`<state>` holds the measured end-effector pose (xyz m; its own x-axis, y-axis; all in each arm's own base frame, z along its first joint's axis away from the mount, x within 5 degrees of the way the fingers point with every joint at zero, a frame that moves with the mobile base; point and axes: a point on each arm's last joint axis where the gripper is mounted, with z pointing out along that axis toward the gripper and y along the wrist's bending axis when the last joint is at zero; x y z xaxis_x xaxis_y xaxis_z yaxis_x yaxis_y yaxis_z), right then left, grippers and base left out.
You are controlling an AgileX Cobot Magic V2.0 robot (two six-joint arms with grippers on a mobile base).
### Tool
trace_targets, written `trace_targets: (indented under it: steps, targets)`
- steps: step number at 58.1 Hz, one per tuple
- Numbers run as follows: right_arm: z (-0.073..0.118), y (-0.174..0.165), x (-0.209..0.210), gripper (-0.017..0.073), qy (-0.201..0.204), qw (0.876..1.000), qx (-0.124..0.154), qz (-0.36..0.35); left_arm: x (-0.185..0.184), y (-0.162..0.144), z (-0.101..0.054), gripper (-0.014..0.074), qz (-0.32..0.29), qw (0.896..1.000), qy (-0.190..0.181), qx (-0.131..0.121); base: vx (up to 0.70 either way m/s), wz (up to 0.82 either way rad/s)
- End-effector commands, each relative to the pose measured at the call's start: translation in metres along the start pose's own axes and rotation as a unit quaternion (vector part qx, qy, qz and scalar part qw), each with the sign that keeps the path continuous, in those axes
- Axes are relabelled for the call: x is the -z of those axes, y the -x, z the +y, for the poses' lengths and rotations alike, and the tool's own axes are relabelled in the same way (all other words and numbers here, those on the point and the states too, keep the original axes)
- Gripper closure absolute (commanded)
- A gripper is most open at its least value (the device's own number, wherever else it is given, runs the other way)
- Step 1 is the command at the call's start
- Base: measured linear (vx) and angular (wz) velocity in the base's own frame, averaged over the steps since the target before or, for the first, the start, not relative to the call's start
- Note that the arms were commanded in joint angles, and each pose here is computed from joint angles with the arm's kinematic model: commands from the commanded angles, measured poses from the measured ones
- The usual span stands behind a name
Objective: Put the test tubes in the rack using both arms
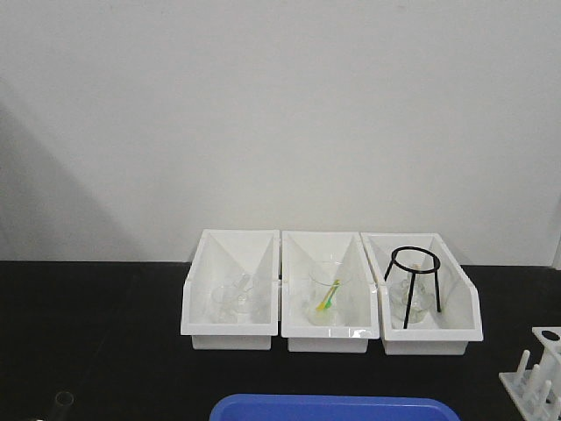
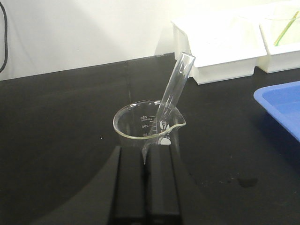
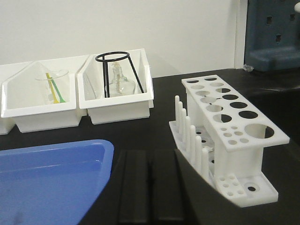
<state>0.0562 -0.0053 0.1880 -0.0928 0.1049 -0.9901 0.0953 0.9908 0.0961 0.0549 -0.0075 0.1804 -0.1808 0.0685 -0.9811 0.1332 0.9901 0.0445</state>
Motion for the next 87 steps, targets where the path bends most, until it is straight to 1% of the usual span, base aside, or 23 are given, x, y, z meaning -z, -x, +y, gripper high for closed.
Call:
trace_targets:
  steps: [1, 23, 28, 36, 40, 57, 62, 65, 70, 71, 73, 75, 77, 80, 83, 87]
  targets:
    - [0.001, 0.003, -0.001, 0.0566, 0.006, 1.0, 0.005, -0.029, -0.001, -0.001, 0.0, 0.0614, -0.036, 0.999, 0.004, 0.009, 0.02, -0.01]
    - [0.001, 0.003, -0.001, 0.0566, 0.006, 1.0, 0.005, -0.029, -0.001, -0.001, 0.0, 0.0614, -0.036, 0.999, 0.004, 0.007, 0.0, 0.0]
    - [0.001, 0.003, -0.001, 0.0566, 0.006, 1.0, 0.005, -0.029, -0.001, 0.002, 0.001, 0.0614, -0.053, 0.999, 0.005, 0.01, 0.0, 0.0]
    - [0.001, 0.003, -0.001, 0.0566, 0.006, 1.0, 0.005, -0.029, 0.001, 0.013, 0.002, 0.0614, -0.113, 0.994, 0.012, 0.01, 0.0, 0.0]
    - [0.001, 0.003, -0.001, 0.0566, 0.006, 1.0, 0.005, -0.029, 0.002, 0.016, 0.002, 0.0614, -0.132, 0.991, 0.014, 0.01, 0.0, 0.0]
    - [0.001, 0.003, -0.001, 0.0566, 0.006, 1.0, 0.005, -0.03, 0.002, 0.017, 0.002, 0.0614, -0.137, 0.99, 0.015, 0.009, 0.0, 0.0]
    - [0.001, 0.006, -0.001, 0.0566, 0.009, 0.999, 0.009, -0.048, 0.005, 0.024, 0.003, 0.0614, -0.167, 0.986, 0.018, 0.009, 0.0, 0.0]
    - [0.003, 0.013, 0.0, 0.0566, 0.015, 0.996, 0.016, -0.084, 0.006, 0.029, 0.004, 0.0614, -0.188, 0.982, 0.018, 0.019, 0.0, 0.0]
    - [0.006, 0.03, 0.004, 0.0566, 0.027, 0.987, 0.021, -0.155, 0.011, 0.041, 0.005, 0.0614, -0.219, 0.973, 0.01, 0.073, 0.0, 0.0]
    - [0.006, 0.036, 0.006, 0.0566, 0.029, 0.985, 0.021, -0.17, 0.013, 0.045, 0.005, 0.0614, -0.224, 0.97, 0.007, 0.088, 0.0, 0.0]
    - [0.008, 0.049, 0.01, 0.0566, 0.031, 0.98, 0.024, -0.196, 0.016, 0.051, 0.005, 0.0614, -0.23, 0.968, 0.003, 0.104, 0.0, 0.0]
    - [0.009, 0.06, 0.014, 0.0566, 0.032, 0.977, 0.026, -0.211, 0.02, 0.06, 0.005, 0.0614, -0.229, 0.967, -0.001, 0.111, 0.0, 0.0]
    - [0.01, 0.076, 0.02, 0.0566, 0.032, 0.973, 0.026, -0.228, 0.024, 0.069, 0.005, 0.0614, -0.234, 0.966, -0.002, 0.108, 0.0, 0.0]
    - [0.012, 0.1, 0.029, 0.0566, 0.031, 0.968, 0.032, -0.246, 0.032, 0.086, 0.006, 0.0614, -0.245, 0.965, -0.003, 0.096, 0.0, 0.0]
    - [0.014, 0.123, 0.034, 0.0566, 0.029, 0.965, 0.037, -0.257, 0.044, 0.111, 0.006, 0.0614, -0.265, 0.961, 0.001, 0.073, 0.0, 0.0]
    - [0.018, 0.162, 0.042, 0.0566, 0.025, 0.96, 0.05, -0.274, 0.052, 0.14, 0.007, 0.0614, -0.279, 0.959, 0.008, 0.046, 0.0, 0.0]
